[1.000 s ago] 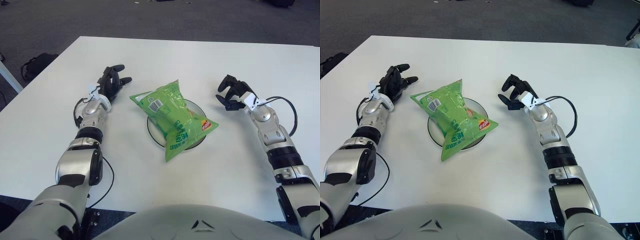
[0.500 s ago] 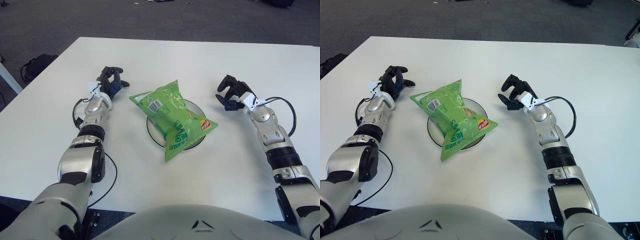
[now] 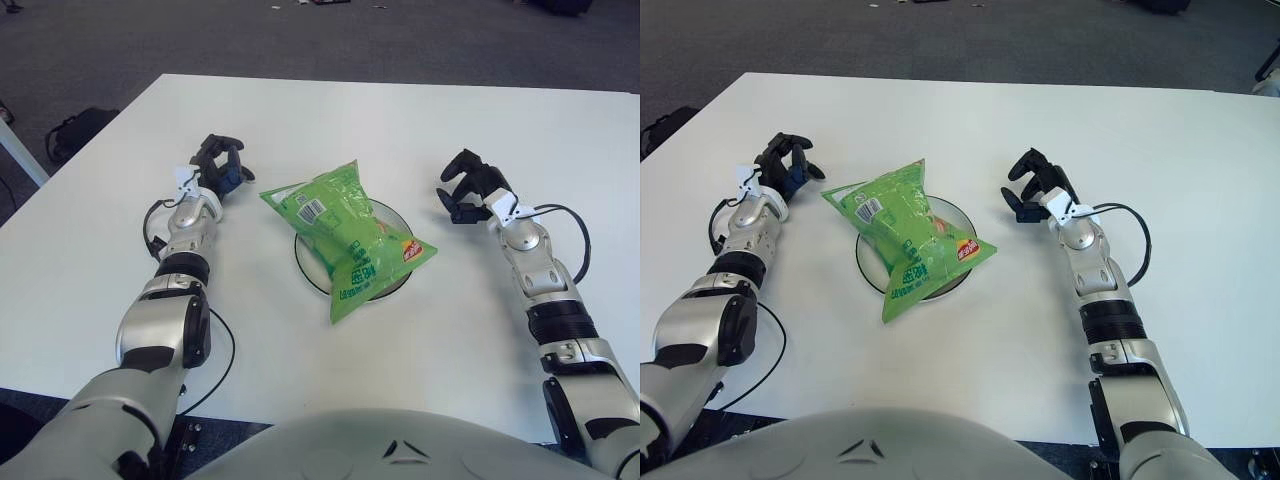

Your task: Put the snack into the plate.

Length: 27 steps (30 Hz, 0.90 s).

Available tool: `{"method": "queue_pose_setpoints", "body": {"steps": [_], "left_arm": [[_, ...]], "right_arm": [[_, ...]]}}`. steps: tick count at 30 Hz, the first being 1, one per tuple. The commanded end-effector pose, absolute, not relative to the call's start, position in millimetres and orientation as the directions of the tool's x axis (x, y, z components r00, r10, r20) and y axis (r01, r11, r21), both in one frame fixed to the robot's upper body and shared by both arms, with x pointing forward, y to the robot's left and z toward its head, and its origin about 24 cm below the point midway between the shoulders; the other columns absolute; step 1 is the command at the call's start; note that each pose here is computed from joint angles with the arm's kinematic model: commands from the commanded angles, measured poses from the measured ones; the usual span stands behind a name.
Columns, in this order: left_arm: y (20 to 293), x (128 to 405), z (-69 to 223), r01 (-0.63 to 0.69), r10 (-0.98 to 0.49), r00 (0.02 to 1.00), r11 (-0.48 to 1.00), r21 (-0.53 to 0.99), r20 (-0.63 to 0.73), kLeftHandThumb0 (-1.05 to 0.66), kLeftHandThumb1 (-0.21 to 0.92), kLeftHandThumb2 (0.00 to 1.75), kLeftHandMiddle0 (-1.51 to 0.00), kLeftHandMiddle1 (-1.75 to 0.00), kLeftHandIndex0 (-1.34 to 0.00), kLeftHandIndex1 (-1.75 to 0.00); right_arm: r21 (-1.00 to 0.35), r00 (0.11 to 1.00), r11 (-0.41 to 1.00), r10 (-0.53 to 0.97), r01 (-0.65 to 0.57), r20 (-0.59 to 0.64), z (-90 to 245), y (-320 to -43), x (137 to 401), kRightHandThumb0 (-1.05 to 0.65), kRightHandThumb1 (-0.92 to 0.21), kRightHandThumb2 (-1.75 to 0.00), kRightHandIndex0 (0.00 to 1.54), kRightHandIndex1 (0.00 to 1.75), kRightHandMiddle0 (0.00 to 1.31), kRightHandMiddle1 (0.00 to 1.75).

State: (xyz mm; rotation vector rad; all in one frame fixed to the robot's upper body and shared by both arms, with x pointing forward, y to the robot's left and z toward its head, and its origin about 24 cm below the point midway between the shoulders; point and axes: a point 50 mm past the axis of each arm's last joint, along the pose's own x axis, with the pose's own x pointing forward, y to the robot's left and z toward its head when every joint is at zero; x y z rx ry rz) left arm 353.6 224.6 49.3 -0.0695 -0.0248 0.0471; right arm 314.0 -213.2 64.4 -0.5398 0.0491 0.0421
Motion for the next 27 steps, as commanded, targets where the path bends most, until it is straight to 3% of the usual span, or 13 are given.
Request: {"method": "queue_pose_setpoints", "body": {"steps": [1, 19, 27], "left_arm": [[221, 333, 11, -0.036, 0.028, 0.993, 0.997, -0.069, -0.114, -0.41, 0.55, 1.03, -0.90, -1.75, -0.44, -1.75], [204, 324, 4, 0.022, -0.025, 0.995, 0.999, -0.031, -0.097, -0.43, 0.47, 1.12, -1.08, -1.75, -0.49, -1.75], [196, 322, 3, 0.038, -0.037, 0.995, 0.999, 0.003, -0.097, -0.43, 0.46, 1.13, -1.10, -1.75, -0.50, -1.75]], "right_arm": [[-0.449, 0.948, 0.889, -0.063, -0.089, -0.312, 1, -221, 282, -0.01, -0.39, -1.25, 0.59, 1.73, 0.30, 1.75], [-0.284, 0.950, 0.936, -0.264, 0.210, -0.169, 5, -222, 280, -0.01, -0.33, -1.32, 0.63, 1.74, 0.34, 1.74], [-0.243, 0.922, 0.908, -0.374, 0.342, -0.100, 6, -226, 280, -0.01, -0.28, -1.35, 0.70, 1.67, 0.38, 1.75]]}}
